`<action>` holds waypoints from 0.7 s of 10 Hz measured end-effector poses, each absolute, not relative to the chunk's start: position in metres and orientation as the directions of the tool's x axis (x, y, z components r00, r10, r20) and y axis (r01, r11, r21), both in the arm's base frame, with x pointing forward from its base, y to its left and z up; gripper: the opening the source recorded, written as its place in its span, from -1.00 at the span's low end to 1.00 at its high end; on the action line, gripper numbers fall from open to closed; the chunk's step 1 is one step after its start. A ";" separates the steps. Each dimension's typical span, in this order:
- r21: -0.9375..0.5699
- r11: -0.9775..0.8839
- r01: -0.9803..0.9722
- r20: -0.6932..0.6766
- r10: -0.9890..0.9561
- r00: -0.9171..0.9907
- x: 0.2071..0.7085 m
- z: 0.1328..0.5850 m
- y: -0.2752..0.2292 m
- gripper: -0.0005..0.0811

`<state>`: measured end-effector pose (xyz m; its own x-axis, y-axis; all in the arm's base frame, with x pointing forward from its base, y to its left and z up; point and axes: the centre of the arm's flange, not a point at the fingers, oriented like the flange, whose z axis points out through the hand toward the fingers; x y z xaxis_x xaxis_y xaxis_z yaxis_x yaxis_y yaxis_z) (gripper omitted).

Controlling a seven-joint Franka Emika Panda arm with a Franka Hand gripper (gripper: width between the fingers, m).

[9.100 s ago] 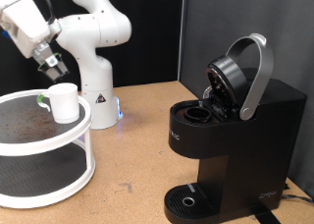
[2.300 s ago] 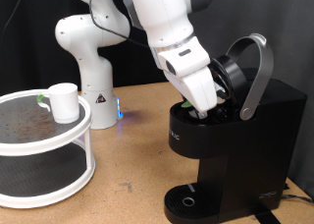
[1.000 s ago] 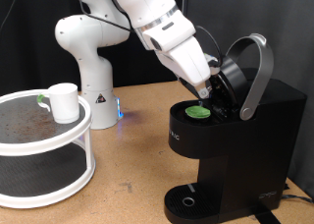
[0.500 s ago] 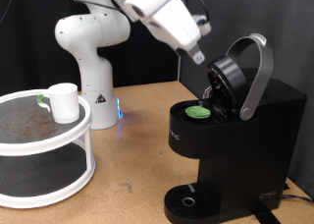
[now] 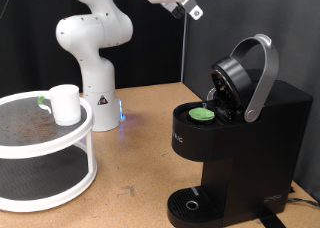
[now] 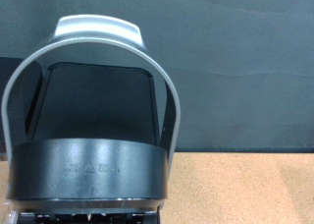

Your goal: Make a cup of coffee with the keurig machine

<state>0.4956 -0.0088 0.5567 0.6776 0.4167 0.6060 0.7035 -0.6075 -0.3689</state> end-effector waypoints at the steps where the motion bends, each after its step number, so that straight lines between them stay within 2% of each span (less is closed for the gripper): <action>1: -0.370 -0.607 0.703 0.602 0.420 0.679 0.496 0.554 -0.008 0.99; 4: -0.406 -0.586 0.702 0.617 0.390 0.683 0.497 0.558 0.009 0.99; 7: -0.424 -0.591 0.686 0.599 0.385 0.702 0.498 0.572 0.056 0.99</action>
<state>0.4982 0.0558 0.5718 0.7019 0.3848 0.5994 0.6862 -0.5910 -0.4241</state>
